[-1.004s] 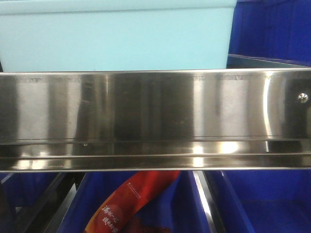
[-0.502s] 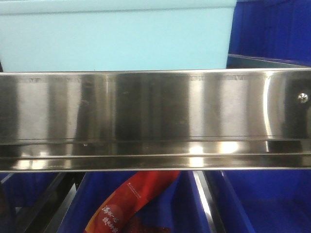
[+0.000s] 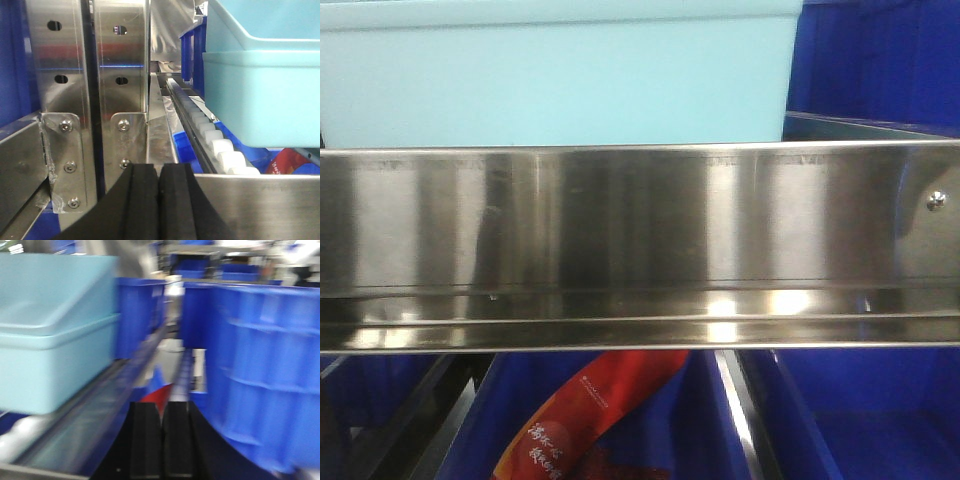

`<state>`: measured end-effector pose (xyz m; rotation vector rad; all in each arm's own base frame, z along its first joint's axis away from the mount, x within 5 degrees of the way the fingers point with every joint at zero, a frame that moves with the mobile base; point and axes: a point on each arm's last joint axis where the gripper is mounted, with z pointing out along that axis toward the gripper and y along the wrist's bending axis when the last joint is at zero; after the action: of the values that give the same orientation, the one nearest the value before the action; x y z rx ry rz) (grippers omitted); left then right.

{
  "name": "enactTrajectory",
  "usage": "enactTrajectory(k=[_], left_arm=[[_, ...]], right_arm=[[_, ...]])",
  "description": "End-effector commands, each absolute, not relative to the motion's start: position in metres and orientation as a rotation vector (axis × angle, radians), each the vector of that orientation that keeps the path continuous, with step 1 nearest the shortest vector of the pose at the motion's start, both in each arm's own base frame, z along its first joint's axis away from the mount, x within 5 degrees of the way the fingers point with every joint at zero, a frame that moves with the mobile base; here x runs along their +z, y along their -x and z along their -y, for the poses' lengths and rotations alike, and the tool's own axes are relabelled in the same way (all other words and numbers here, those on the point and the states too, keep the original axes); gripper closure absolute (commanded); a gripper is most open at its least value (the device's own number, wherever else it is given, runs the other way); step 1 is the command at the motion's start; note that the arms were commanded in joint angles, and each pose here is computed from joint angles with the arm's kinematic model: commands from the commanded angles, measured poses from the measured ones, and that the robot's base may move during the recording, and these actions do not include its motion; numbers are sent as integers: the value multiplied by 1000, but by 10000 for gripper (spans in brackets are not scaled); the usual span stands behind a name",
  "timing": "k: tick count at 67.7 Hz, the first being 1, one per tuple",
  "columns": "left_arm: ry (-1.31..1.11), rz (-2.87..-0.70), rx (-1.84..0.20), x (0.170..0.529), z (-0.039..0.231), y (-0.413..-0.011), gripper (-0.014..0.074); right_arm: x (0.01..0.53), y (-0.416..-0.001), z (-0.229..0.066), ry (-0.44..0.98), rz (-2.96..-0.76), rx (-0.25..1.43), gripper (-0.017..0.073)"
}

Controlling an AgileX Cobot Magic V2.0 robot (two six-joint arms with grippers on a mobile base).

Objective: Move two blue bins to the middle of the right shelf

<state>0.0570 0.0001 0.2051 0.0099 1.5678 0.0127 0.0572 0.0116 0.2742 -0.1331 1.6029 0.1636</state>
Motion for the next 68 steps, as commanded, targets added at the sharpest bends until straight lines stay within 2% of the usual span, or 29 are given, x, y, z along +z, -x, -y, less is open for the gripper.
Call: enactTrajectory(k=[1, 9, 21, 25, 68], left_arm=[[-2, -1540, 10, 208, 0, -56, 705], [-2, -1540, 10, 208, 0, -56, 705], [-2, -1540, 10, 208, 0, -56, 705], [-2, -1540, 10, 208, 0, -56, 705], [-2, -1540, 10, 208, 0, -56, 705]], right_arm=[[261, -58, -6, 36, -1564, 118, 721], [233, -57, -2, -35, -1582, 69, 721], [204, -56, 0, -64, -1584, 42, 721], [208, -56, 1, -67, -1538, 37, 721], [205, -56, 1, -23, -1573, -3, 721]])
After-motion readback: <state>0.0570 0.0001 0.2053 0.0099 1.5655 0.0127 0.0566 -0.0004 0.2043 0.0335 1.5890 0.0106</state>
